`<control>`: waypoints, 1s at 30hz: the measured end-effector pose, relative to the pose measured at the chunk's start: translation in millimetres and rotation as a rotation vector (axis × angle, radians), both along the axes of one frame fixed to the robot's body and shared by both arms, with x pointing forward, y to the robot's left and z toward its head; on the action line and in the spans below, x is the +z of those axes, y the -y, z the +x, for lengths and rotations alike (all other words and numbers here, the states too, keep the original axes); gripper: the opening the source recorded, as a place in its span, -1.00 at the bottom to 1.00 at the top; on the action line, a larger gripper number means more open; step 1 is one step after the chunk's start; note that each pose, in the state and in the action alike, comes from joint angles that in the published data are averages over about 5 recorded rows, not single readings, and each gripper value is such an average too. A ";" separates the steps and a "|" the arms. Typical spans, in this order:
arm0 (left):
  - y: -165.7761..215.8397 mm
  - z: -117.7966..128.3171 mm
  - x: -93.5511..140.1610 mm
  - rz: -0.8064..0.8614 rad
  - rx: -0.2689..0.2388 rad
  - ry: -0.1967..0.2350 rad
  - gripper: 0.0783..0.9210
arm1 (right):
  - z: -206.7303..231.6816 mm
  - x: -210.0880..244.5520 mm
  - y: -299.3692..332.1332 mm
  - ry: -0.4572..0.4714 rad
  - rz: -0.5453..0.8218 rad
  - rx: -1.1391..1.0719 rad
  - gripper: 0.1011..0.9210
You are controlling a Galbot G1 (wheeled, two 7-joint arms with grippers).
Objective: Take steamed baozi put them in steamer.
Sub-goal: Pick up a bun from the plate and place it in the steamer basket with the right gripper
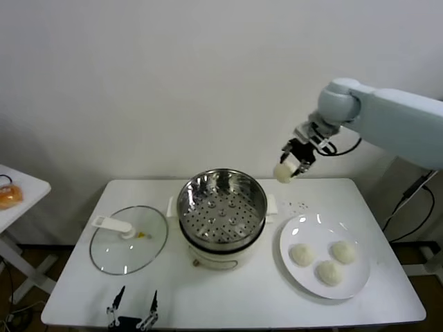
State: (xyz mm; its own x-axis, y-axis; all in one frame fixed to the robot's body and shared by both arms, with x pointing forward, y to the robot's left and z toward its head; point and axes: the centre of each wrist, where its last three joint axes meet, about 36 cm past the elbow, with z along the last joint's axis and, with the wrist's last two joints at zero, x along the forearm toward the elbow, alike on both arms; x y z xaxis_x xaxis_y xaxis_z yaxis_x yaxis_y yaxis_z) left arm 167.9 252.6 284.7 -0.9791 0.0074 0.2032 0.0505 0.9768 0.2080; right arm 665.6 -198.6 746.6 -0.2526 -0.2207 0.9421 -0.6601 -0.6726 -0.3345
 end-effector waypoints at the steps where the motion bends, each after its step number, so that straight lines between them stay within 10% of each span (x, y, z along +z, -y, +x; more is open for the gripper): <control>1: 0.0 -0.1 0.0 0.001 0.000 0.000 0.77 | -1.0 1.5 -9.4 0.008 -0.006 0.034 0.10; 30: -0.6 -0.1 -6.8 -0.001 0.022 -0.011 0.77 | 57.7 -124.0 -112.2 0.071 -0.112 0.608 0.14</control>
State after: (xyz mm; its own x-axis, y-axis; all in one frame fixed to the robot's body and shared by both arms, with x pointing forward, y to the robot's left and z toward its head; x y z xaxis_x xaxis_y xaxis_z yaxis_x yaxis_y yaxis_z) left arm 167.8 253.2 277.9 -0.9768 -0.0137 0.2135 0.0314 0.9780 0.2063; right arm 723.3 -86.4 622.6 -0.1760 -0.2451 0.9534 -0.1268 -0.9548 -0.2689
